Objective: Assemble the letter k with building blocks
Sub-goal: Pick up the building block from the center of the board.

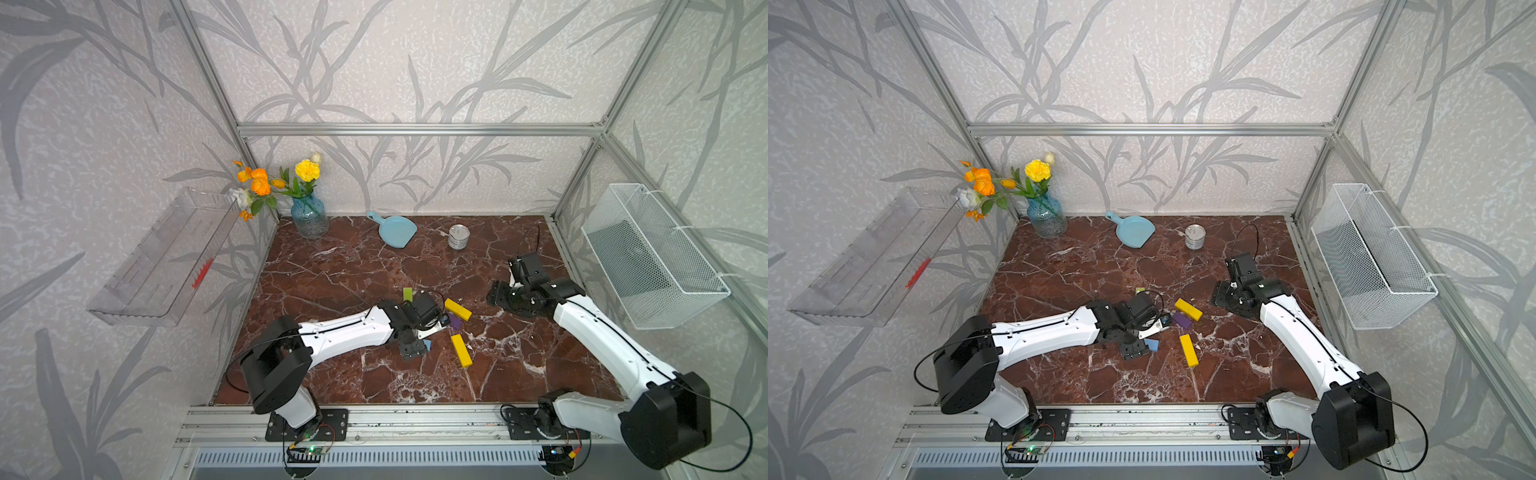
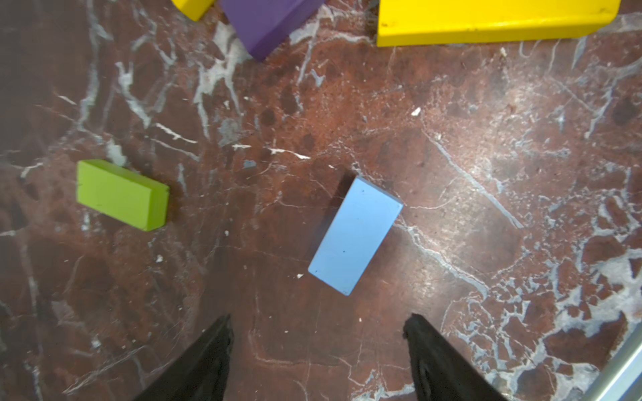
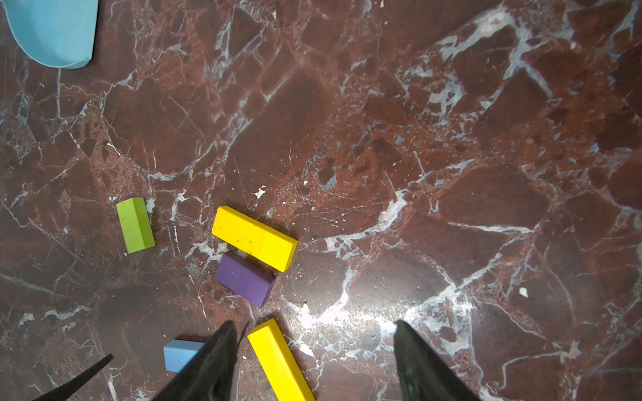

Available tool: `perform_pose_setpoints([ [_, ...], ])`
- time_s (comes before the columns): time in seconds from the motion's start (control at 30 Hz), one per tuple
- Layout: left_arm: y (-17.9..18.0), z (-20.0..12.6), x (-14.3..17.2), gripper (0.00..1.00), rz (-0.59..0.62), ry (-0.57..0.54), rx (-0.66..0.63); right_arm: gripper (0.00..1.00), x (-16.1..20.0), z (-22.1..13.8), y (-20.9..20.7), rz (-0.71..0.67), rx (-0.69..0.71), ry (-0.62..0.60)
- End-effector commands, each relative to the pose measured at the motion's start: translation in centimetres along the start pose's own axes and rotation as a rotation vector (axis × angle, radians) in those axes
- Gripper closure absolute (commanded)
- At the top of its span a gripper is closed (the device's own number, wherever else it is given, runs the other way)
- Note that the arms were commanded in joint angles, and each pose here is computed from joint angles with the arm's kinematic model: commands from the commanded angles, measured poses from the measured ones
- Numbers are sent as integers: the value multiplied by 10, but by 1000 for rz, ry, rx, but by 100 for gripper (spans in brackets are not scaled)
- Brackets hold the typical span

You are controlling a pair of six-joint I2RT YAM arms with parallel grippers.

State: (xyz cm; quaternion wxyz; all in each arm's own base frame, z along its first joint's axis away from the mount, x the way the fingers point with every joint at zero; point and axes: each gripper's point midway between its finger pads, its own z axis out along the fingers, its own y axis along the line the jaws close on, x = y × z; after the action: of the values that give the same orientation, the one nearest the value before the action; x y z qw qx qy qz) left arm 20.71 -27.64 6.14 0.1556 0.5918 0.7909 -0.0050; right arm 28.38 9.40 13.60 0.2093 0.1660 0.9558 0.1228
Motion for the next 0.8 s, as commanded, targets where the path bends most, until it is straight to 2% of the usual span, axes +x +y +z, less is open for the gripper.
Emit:
perform_pose_setpoints([
  [0.0,-13,5,-13,22,30,-25,97,29,2,0,-2,-5,-6,-4],
  [0.33,-22,17,-17,22,31,-3,182,29,5,4,-6,-3,6,4],
  [0.43,-23,21,-15,26,14,22,227,29,5,4,-6,-4,4,6],
  [0.77,-19,31,-14,26,-26,46,292,29,6,6,-8,0,12,10],
])
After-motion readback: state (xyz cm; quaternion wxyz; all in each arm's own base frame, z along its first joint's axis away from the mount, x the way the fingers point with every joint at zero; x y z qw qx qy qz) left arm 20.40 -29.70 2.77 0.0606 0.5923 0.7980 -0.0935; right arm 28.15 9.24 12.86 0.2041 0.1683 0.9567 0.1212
